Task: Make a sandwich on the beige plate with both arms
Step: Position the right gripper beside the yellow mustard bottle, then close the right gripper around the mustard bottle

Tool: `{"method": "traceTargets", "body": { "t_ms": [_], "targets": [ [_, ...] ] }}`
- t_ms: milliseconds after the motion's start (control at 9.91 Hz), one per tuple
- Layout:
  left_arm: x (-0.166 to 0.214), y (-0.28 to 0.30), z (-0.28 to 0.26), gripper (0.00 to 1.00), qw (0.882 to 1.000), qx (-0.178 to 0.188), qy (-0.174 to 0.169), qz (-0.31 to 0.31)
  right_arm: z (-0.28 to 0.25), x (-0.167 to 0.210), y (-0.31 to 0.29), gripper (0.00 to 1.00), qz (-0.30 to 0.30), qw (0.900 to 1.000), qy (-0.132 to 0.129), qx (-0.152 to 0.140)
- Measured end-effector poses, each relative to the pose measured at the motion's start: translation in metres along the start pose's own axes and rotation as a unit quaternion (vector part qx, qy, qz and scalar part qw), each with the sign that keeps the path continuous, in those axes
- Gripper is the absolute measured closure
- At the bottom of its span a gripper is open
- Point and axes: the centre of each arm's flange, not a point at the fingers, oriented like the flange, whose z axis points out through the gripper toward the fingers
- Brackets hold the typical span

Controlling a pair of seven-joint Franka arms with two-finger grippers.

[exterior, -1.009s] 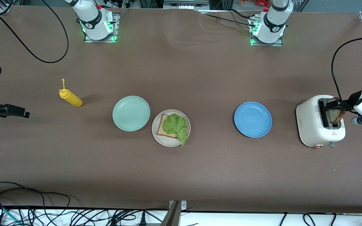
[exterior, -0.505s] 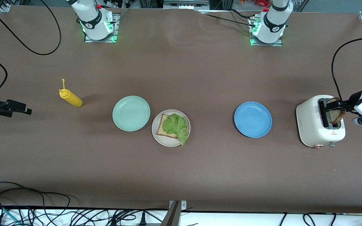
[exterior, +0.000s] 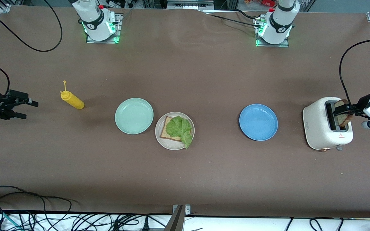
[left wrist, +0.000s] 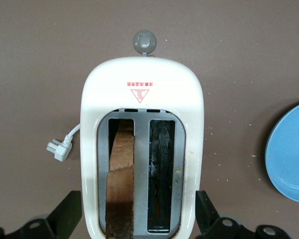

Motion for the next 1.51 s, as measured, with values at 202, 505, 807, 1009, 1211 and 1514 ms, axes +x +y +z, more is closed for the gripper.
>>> {"method": "traceTargets", "body": {
  "t_ms": [202,505,807,1009,1211,1514],
  "targets": [
    [0.000,0.000,0.000,0.00,1.000,0.001,0.002,0.000,0.023,-0.036,0.010,0.00,-0.113,0.992,0.037,0.039],
    [0.001,-0.001,-0.001,0.00,1.000,0.004,0.005,0.001,0.045,-0.104,0.034,0.00,-0.221,0.966,0.102,0.089],
    [0.000,-0.003,-0.001,0.00,1.000,0.016,0.002,0.006,0.096,-0.164,0.072,0.00,-0.279,0.937,0.174,0.120],
    [0.000,-0.005,0.000,0.00,1.000,0.015,0.001,0.005,0.130,-0.179,0.081,0.00,-0.298,0.923,0.202,0.137],
    [0.000,-0.004,0.000,0.00,1.000,0.015,0.001,0.005,0.151,-0.188,0.084,0.00,-0.308,0.915,0.214,0.149],
    [-0.001,-0.004,0.001,0.00,1.000,0.015,0.000,0.006,0.171,-0.198,0.077,0.00,-0.337,0.897,0.239,0.160]
  ]
}}
